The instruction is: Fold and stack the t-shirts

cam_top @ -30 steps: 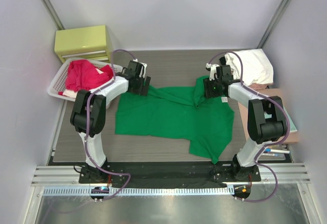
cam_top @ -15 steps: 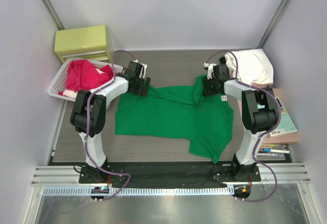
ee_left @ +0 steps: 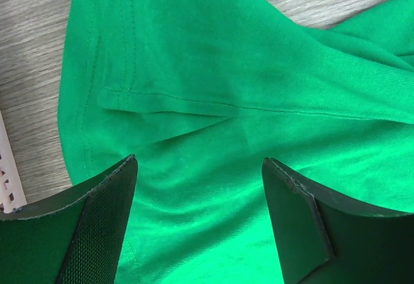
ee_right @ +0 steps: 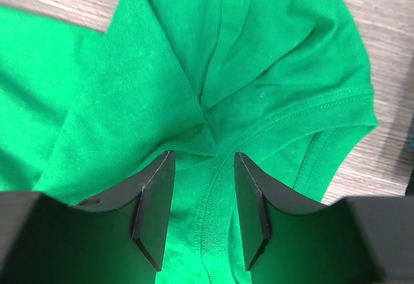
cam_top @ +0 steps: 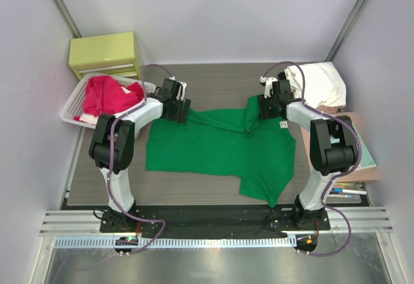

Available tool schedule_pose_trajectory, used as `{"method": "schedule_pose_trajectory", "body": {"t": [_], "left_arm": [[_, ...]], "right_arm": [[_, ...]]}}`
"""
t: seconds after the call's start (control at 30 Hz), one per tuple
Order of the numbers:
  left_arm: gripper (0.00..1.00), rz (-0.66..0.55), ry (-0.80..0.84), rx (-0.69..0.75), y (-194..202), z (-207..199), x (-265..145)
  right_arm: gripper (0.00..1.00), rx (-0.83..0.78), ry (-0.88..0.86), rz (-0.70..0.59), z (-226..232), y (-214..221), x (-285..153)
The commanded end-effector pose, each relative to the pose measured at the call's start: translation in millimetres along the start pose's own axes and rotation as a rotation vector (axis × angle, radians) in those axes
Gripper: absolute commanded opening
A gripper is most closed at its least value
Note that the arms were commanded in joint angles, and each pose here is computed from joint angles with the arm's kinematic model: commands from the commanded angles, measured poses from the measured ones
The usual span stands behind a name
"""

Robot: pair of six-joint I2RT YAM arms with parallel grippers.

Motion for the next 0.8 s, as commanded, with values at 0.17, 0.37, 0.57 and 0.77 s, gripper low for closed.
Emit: {"method": "schedule_pose_trajectory", "body": {"t": [0.17, 0.37, 0.57, 0.77], "left_arm": [[0.79, -0.055, -0.006, 0.022, -10, -1, -9], [0.79, -0.054, 0.002, 0.021, -11, -2, -8], [0.79, -0.052, 0.000, 0.018, -10, -3, -8], [0.79, -0.052, -0.004, 0.022, -10, -2, -9]], "right_arm": [[0.47, 0.024, -0.025, -0.051, 3, -19, 7], [0.46, 0.026, -0.040, -0.039, 4, -17, 10], [0.42, 0.035, -0.055, -0.035, 5, -16, 12], [0.01, 0.037, -0.066, -0.020, 6, -11, 17]]}}
Point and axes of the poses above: each gripper's point midway between its finger pads, its own x axis out along the fingers, its own z axis along the line the jaws close on, y = z × x, the point moved 10 cm from there along -x, back along the fingers, and after that the axes turned 9 degrees about x, right-handed, at the moved point
